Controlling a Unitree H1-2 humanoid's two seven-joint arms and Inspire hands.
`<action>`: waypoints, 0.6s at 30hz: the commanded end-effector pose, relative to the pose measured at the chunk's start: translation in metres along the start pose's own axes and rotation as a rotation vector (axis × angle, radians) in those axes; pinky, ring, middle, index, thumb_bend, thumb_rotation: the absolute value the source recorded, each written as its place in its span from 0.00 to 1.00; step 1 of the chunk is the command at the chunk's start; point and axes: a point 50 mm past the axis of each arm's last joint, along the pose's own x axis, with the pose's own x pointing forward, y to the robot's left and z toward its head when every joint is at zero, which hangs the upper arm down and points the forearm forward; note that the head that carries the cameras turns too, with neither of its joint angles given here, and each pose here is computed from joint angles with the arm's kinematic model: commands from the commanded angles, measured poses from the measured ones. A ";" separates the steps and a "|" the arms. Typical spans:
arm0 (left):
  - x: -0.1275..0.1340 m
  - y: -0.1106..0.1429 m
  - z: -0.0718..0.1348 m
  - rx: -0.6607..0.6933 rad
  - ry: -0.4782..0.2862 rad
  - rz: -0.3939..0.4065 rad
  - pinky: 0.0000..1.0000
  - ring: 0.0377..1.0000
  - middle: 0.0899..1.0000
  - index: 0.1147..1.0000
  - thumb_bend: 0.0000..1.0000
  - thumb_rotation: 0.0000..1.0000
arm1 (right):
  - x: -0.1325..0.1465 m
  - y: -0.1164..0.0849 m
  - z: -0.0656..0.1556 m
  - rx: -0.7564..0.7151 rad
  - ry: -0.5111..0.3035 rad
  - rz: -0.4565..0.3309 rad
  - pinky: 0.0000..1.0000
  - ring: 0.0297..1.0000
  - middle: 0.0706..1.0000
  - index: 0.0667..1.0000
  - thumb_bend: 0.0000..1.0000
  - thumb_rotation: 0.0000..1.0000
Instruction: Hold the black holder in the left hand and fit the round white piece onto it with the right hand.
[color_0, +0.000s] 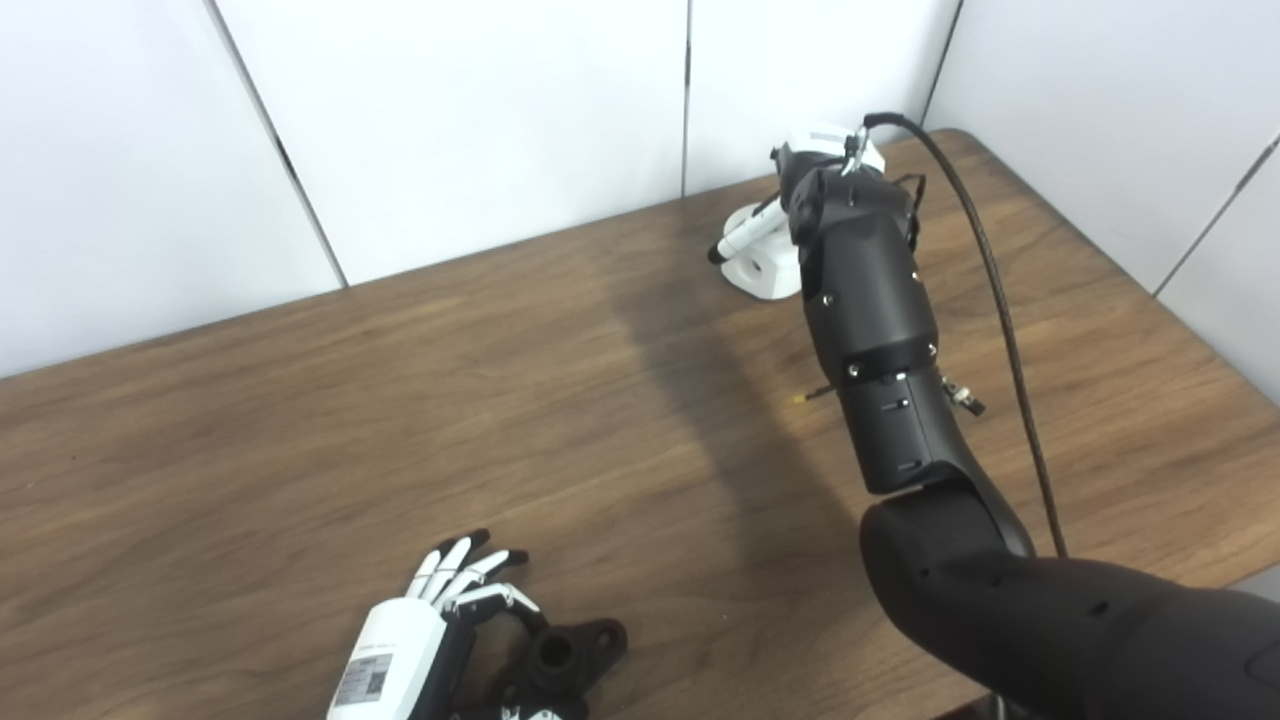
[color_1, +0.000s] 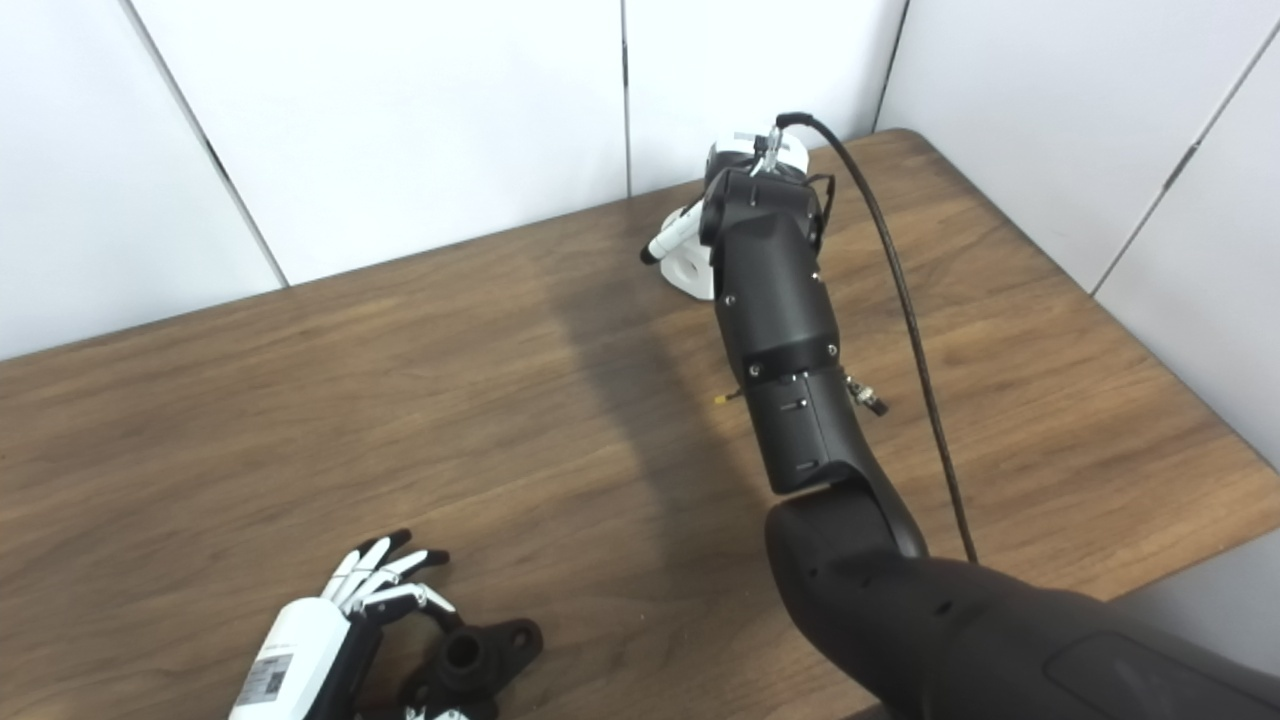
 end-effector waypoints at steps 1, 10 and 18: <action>-0.011 -0.011 -0.013 0.048 0.083 -0.085 0.97 0.95 0.83 0.42 0.51 0.06 | -0.003 -0.027 0.004 0.002 -0.005 -0.082 0.86 0.98 0.96 0.95 0.90 0.48; -0.011 -0.010 -0.012 0.054 0.090 -0.090 0.97 0.95 0.83 0.42 0.51 0.06 | -0.001 -0.023 -0.005 -0.014 0.017 -0.073 0.85 0.99 0.97 0.93 0.88 0.47; -0.011 -0.010 -0.011 0.054 0.088 -0.089 0.97 0.95 0.82 0.42 0.51 0.06 | 0.002 -0.019 -0.011 0.000 0.028 -0.054 0.88 0.99 0.95 0.91 0.89 0.46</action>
